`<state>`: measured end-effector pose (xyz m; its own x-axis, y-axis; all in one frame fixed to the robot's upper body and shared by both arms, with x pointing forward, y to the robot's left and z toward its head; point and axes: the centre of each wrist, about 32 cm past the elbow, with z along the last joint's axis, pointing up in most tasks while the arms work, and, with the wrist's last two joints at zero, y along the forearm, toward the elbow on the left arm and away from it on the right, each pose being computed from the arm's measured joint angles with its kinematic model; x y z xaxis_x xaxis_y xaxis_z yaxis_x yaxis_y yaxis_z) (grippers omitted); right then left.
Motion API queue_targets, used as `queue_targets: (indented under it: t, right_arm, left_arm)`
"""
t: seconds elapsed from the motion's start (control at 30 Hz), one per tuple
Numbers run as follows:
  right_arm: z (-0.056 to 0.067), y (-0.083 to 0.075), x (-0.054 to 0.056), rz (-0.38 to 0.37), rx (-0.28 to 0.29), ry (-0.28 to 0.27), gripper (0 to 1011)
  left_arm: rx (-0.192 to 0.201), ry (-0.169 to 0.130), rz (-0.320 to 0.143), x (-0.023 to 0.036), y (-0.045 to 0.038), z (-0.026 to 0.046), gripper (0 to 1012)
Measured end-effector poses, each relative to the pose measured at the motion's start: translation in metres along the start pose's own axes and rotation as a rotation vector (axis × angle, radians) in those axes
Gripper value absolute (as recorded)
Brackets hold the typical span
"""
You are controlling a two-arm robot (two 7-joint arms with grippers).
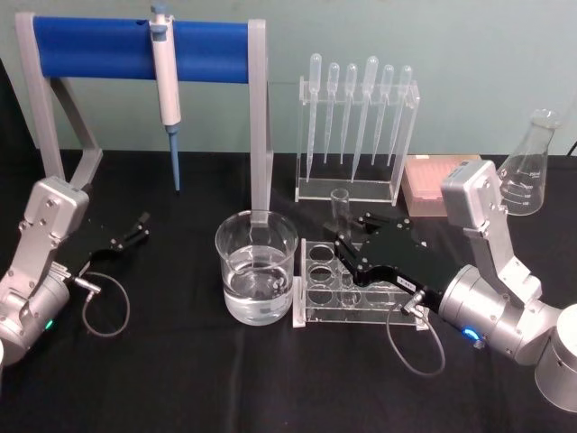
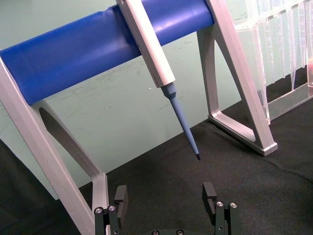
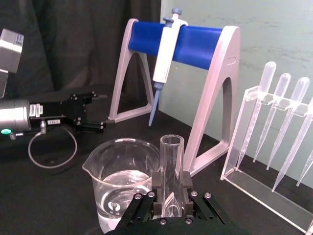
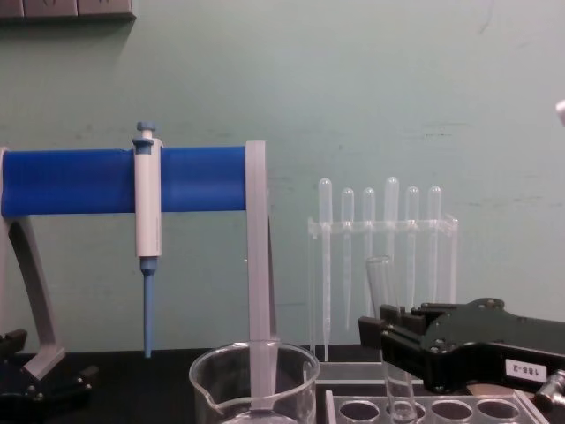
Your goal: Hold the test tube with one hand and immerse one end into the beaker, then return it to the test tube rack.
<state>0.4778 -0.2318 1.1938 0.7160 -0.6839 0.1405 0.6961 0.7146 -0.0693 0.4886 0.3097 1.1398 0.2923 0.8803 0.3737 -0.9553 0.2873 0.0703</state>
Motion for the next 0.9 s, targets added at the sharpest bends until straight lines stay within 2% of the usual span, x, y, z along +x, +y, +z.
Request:
queue_targets:
  t: [0.33, 0.43, 0.47, 0.57, 0.67, 0.87, 0.9]
  right_arm:
    - [0.003, 0.003, -0.001, 0.029, -0.043, -0.051, 250]
    - [0.004, 0.003, -0.001, 0.031, -0.047, -0.057, 362]
    - [0.004, 0.003, -0.001, 0.031, -0.047, -0.057, 362]
    - [0.005, 0.0, -0.003, 0.03, -0.051, -0.058, 501]
    - [0.006, -0.006, -0.004, 0.022, -0.055, -0.058, 564]
    - [0.009, -0.034, -0.009, -0.019, -0.088, -0.053, 784]
    - [0.009, -0.038, -0.01, -0.025, -0.096, -0.052, 796]
  left_arm:
    - [0.0, 0.0, 0.0, 0.0, 0.0, 0.0, 1000]
    - [0.0, 0.0, 0.0, 0.0, 0.0, 0.0, 1000]
    - [0.0, 0.0, 0.0, 0.0, 0.0, 0.0, 1000]
    - [0.0, 0.0, 0.0, 0.0, 0.0, 0.0, 1000]
    - [0.0, 0.0, 0.0, 0.0, 0.0, 0.0, 1000]
    - [0.0, 0.0, 0.0, 0.0, 0.0, 0.0, 1000]
    - [0.0, 0.0, 0.0, 0.0, 0.0, 0.0, 1000]
